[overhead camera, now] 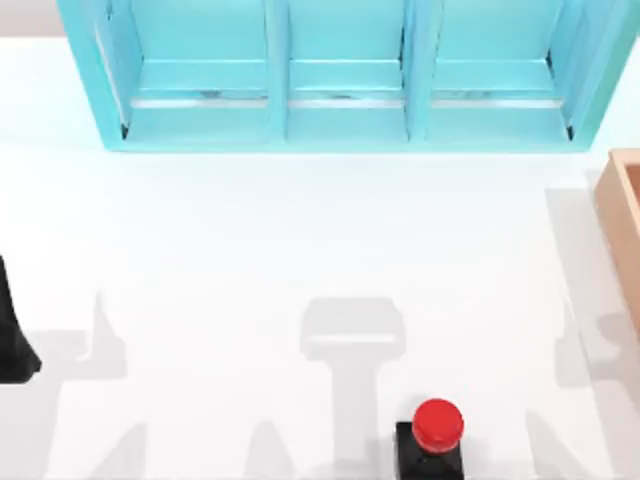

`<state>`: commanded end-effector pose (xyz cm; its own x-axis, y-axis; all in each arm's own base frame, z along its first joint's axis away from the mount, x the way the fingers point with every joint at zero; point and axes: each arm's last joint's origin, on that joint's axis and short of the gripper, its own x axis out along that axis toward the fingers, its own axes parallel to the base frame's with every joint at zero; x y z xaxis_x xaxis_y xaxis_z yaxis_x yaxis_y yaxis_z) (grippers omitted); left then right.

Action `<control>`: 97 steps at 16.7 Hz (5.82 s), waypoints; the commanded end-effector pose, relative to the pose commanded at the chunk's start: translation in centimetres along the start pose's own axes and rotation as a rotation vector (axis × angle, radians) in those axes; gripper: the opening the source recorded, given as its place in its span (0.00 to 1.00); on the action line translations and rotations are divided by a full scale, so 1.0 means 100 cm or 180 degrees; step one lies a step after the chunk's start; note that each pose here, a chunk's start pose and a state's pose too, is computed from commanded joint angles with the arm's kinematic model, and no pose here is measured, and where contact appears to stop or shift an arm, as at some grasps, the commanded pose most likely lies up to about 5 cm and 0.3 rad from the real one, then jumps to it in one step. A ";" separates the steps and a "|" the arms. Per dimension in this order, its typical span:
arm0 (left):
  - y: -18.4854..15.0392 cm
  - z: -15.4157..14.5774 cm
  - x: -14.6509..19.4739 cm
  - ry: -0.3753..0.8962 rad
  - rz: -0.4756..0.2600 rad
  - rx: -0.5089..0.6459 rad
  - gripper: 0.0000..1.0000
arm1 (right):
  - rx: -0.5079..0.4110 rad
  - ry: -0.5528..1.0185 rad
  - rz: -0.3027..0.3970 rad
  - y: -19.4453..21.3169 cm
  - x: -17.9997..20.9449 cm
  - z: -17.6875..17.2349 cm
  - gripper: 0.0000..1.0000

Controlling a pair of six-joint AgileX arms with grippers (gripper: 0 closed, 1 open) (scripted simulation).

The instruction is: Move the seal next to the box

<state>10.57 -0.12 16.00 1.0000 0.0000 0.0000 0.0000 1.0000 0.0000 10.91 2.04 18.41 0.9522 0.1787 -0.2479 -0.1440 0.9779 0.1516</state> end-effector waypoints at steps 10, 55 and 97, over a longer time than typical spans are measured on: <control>0.000 0.000 0.000 0.0000 0.0000 0.0000 1.00 | 0.0500 0.2710 0.0348 0.130 0.049 0.083 1.00; 0.000 0.000 0.000 0.0000 0.0000 0.0000 1.00 | 0.0104 0.4138 -0.0737 0.203 0.124 -0.036 0.00; 0.000 0.000 0.000 0.0000 0.0000 0.0000 1.00 | 0.0095 0.4151 -0.0727 0.060 0.119 0.129 0.00</control>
<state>10.57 -0.12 16.00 1.0000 0.0000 0.0000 0.0000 1.0000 0.0000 24.87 8.67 28.69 -0.0039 0.0007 -1.0000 0.0057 1.0000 0.0007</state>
